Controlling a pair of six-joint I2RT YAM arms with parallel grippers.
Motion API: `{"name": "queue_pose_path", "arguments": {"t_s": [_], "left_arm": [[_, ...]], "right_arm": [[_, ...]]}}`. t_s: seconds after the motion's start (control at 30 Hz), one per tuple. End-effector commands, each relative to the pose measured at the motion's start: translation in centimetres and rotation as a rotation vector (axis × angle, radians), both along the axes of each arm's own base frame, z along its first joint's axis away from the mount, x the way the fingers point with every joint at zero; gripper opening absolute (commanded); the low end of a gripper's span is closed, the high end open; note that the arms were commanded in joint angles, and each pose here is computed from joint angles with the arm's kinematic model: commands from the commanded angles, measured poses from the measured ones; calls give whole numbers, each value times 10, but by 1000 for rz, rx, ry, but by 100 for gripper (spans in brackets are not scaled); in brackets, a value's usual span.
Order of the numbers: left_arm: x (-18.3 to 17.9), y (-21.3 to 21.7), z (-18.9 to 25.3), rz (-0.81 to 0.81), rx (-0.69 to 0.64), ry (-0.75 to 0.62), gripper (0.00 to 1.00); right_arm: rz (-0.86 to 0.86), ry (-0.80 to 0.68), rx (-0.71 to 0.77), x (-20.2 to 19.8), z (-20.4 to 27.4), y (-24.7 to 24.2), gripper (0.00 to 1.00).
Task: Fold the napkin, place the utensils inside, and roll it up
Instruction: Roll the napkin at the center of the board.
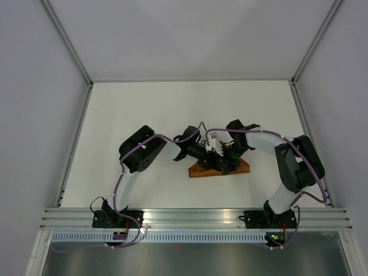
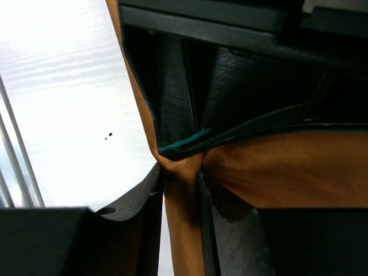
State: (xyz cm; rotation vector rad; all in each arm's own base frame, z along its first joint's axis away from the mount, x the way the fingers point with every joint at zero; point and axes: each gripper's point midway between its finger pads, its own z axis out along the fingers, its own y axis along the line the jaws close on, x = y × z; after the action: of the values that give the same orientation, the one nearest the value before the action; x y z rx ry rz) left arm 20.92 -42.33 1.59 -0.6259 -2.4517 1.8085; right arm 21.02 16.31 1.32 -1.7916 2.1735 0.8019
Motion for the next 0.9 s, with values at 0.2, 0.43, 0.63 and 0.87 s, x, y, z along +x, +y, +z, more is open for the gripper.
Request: {"name": "queue_pose_path", "arguments": {"t_s": [0.2, 0.43, 0.63, 0.87], "left_arm": [[65, 11, 14, 420, -47, -102, 37], [94, 49, 53, 662, -109, -327, 38], [95, 97, 82, 842, -109, -581, 38], [57, 77, 97, 508, 55, -1144, 39]], "right_arm": [[39, 100, -87, 25, -33, -12, 14], [39, 160, -101, 31, -39, -12, 14], [34, 199, -107, 36, -42, -11, 14], [19, 233, -105, 41, -43, -12, 14]]}}
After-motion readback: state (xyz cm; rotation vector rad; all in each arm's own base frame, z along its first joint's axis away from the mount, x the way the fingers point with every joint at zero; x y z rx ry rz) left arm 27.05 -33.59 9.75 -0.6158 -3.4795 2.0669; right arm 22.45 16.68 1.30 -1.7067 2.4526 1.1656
